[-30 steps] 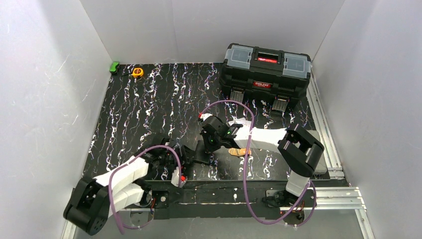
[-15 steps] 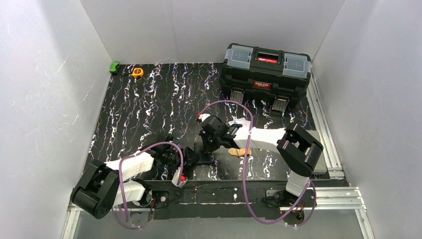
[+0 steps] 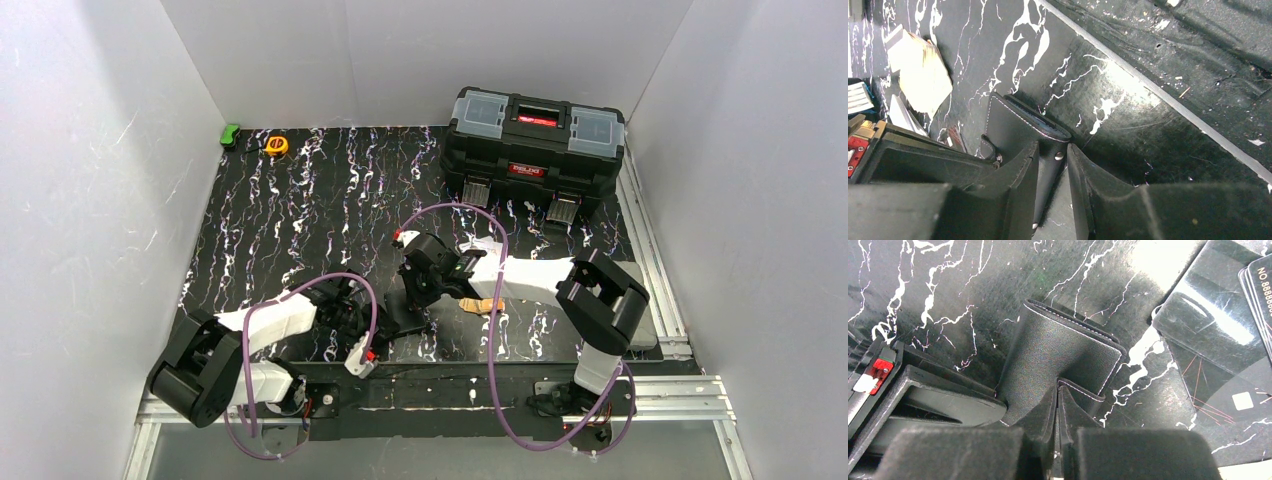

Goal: Put the credit cards into the card holder
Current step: Close the card holder at the center of the board.

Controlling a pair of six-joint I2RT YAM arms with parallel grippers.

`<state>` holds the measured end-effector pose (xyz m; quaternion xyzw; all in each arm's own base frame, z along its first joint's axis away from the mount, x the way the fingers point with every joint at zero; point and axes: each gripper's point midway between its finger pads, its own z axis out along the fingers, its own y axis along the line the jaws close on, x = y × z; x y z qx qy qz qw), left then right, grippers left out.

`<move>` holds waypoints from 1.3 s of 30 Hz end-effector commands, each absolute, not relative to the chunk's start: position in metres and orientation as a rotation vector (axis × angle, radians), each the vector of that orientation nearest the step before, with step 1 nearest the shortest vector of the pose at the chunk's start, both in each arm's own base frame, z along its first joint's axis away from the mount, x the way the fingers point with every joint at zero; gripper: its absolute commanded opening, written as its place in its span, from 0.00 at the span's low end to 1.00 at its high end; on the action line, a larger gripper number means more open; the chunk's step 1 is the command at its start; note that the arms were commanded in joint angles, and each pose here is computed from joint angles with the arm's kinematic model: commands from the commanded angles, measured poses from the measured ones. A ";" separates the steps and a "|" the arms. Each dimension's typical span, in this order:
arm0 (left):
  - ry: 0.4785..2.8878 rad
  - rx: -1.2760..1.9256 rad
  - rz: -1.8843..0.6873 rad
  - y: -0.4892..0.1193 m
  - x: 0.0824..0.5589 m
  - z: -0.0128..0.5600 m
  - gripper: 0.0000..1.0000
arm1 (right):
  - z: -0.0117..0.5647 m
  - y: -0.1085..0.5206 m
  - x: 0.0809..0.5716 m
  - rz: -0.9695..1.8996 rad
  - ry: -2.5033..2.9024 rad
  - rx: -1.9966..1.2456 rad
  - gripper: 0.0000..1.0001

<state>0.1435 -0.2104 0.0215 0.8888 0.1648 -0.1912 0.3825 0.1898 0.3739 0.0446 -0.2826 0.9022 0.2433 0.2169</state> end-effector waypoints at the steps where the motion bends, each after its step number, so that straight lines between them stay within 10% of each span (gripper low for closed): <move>1: 0.255 2.400 -0.546 -0.191 0.112 -0.002 0.29 | 0.040 0.360 0.179 0.634 2.557 -0.787 0.12; 14: 0.258 2.441 -0.503 -0.182 0.108 -0.014 0.29 | 0.065 0.360 0.187 0.625 2.534 -0.683 0.33; 39: 0.280 2.432 -0.492 -0.186 0.107 -0.014 0.29 | 0.071 0.365 0.197 0.566 2.554 -0.666 0.34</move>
